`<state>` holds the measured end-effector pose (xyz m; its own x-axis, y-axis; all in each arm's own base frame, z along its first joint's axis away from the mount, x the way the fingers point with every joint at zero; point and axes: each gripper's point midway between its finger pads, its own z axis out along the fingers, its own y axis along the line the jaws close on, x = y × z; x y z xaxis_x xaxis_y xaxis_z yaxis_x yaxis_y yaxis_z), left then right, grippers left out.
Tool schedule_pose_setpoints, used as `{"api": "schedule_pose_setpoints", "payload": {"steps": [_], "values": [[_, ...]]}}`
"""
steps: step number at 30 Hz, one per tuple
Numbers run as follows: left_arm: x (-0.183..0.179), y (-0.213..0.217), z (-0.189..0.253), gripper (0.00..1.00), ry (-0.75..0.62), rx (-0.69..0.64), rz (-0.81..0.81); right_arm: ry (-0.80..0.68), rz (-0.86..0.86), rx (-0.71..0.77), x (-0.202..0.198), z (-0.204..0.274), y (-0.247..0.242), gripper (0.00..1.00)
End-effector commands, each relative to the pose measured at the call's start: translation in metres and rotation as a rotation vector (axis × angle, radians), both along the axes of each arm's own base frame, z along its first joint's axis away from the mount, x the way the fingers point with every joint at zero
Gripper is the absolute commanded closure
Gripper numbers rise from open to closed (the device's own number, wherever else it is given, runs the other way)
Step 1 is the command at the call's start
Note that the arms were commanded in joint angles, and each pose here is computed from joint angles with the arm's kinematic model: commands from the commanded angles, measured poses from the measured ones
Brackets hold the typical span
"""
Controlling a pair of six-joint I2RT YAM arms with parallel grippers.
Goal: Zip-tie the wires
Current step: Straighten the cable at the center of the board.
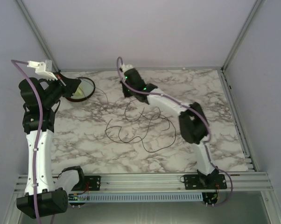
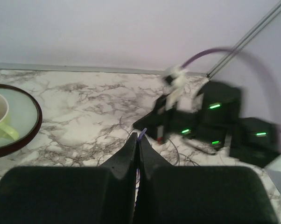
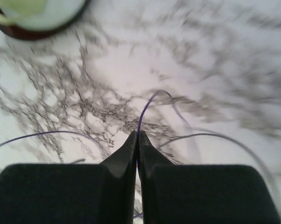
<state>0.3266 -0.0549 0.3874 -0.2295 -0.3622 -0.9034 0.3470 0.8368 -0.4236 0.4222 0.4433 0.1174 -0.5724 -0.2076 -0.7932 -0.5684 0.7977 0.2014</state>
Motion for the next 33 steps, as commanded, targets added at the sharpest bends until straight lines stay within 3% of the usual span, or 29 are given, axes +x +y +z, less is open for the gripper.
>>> {"api": "schedule_pose_setpoints", "payload": {"steps": [1, 9, 17, 24, 33], "values": [[0.002, 0.003, -0.003, 1.00, -0.014, 0.021, 0.017, -0.276, -0.114, 0.023, 0.013, 0.131, -0.050, 1.00], [0.003, -0.003, -0.024, 1.00, 0.030, -0.001, -0.025, -0.267, -0.413, -0.181, -0.026, 0.149, -0.202, 1.00], [-0.007, -0.028, -0.087, 1.00, 0.184, -0.054, -0.111, -0.236, -0.765, -0.240, -0.110, 0.158, -0.368, 1.00], [-0.021, -0.065, -0.164, 1.00, 0.382, -0.060, -0.184, -0.166, -0.914, -0.271, -0.154, 0.122, -0.425, 1.00], [-0.033, -0.070, -0.234, 1.00, 0.541, -0.030, -0.147, -0.162, -1.001, -0.333, -0.160, 0.100, -0.445, 1.00]]}}
